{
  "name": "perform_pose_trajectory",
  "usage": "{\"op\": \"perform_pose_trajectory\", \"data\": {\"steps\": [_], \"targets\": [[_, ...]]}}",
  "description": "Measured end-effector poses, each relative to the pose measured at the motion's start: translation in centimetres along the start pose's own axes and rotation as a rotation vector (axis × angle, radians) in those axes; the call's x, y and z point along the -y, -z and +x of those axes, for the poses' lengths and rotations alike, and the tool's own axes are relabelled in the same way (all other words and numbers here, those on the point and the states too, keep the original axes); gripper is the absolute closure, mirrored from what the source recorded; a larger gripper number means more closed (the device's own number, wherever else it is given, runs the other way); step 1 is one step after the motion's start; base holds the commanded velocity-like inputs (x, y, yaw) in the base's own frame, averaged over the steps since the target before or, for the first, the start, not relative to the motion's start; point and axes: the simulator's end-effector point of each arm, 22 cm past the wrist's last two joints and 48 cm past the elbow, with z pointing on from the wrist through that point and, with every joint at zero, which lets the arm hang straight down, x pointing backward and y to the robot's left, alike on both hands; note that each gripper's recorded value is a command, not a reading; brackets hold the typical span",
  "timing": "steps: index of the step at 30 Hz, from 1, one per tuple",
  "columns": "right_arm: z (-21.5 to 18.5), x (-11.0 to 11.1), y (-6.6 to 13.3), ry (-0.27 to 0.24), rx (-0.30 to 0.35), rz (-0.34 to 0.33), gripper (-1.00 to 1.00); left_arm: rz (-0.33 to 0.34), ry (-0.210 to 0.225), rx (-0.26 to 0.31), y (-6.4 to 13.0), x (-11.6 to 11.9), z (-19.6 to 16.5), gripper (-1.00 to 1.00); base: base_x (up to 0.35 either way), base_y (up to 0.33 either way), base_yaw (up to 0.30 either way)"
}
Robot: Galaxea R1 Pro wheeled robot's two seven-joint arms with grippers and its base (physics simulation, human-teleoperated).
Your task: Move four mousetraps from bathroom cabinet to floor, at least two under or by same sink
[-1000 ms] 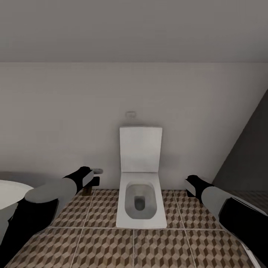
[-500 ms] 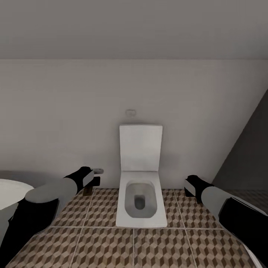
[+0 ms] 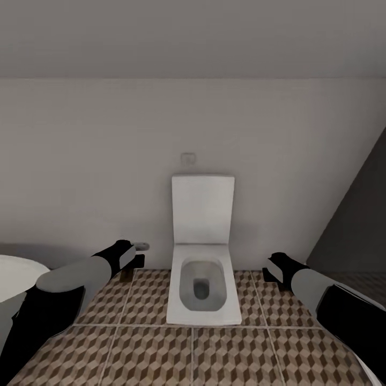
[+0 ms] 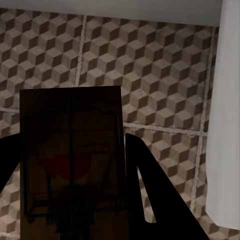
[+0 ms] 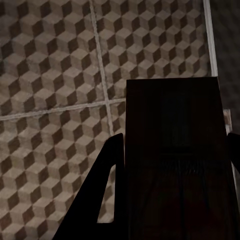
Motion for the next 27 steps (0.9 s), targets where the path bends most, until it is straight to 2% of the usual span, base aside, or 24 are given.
{"op": "perform_pose_trajectory", "data": {"steps": [20, 27], "targets": [[1.7, -1.3, -3.1, 0.002, 0.003, -0.007, 1.00, 0.000, 0.000, 0.001, -3.2, 0.2, 1.9, 1.00, 0.000, 0.000, 0.000], [2.3, -4.1, -4.1, 0.003, 0.001, -0.131, 1.00, 0.000, 0.000, 0.001, -4.3, 0.3, 2.6, 1.00, 0.000, 0.000, 0.000]]}}
